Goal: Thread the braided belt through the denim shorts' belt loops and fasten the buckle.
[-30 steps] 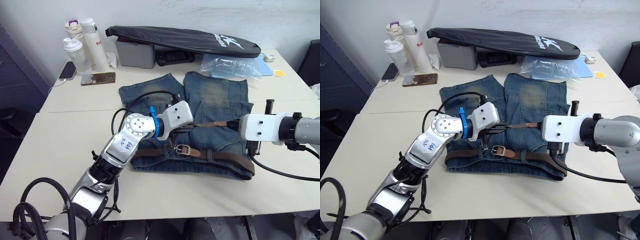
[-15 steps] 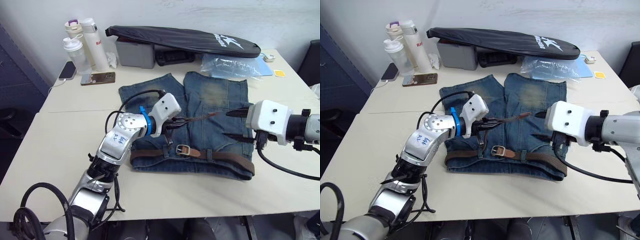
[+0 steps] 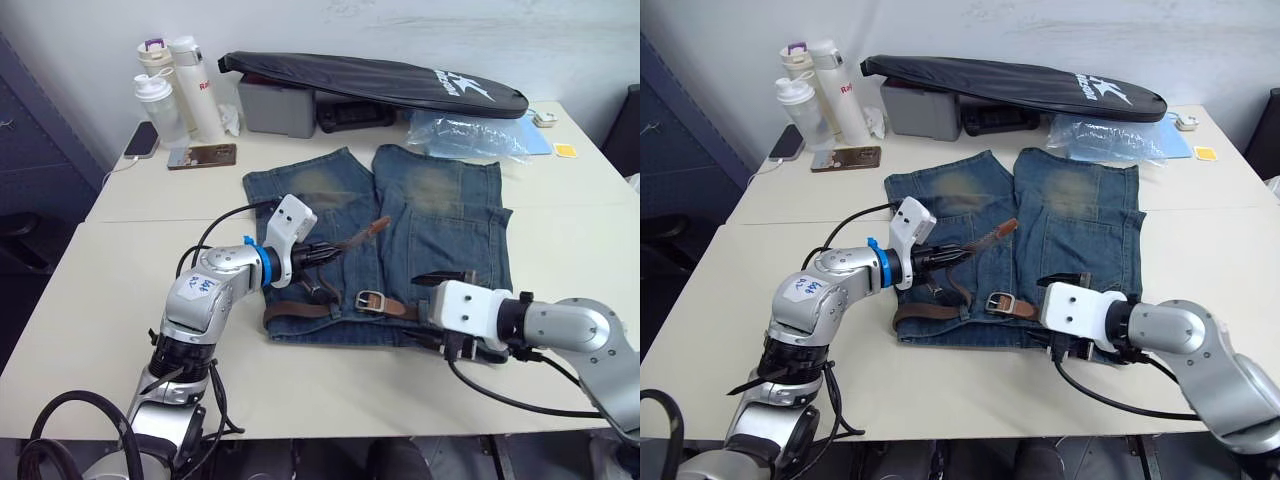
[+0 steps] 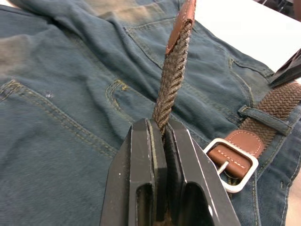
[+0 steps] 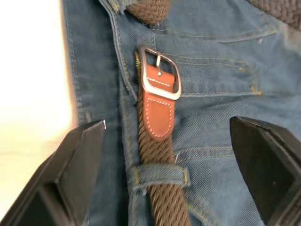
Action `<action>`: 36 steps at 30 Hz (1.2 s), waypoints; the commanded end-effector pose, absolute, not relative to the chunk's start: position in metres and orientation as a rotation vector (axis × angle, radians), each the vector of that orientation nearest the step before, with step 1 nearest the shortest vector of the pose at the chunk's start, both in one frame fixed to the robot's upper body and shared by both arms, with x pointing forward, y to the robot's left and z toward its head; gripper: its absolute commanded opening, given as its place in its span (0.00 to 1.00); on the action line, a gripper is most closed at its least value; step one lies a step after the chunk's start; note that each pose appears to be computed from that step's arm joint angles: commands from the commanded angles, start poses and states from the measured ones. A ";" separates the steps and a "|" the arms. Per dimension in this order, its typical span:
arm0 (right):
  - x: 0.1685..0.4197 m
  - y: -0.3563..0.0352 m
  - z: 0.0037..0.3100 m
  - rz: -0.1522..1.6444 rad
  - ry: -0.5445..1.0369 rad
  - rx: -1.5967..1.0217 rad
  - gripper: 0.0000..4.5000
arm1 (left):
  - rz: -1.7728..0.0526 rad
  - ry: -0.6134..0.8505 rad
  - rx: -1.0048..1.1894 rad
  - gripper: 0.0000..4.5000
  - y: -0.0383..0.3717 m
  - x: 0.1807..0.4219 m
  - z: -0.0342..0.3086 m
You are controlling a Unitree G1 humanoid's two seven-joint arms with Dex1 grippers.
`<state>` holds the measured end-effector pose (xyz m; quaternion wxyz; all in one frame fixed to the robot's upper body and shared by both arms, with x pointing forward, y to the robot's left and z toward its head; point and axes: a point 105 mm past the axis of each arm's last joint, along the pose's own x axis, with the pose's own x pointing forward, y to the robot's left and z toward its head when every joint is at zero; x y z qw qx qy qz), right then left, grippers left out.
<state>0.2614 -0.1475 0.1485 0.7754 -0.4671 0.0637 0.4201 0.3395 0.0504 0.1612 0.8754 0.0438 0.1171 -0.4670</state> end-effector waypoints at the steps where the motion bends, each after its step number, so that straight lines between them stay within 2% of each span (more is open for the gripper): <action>1: 0.266 -0.145 0.149 0.854 0.049 -1.122 0.98 | -0.983 0.187 0.137 0.00 0.046 0.343 0.175; 14: 0.257 -0.140 0.135 0.912 0.064 -1.125 0.98 | -0.975 0.190 0.226 0.00 0.053 0.352 0.170; 22: 0.264 -0.147 0.133 0.856 0.059 -1.211 0.98 | -0.990 0.183 0.229 0.00 0.049 0.352 0.170; 36: 0.275 -0.143 0.132 0.786 0.011 -1.155 0.98 | -0.989 0.184 0.227 0.00 0.049 0.352 0.167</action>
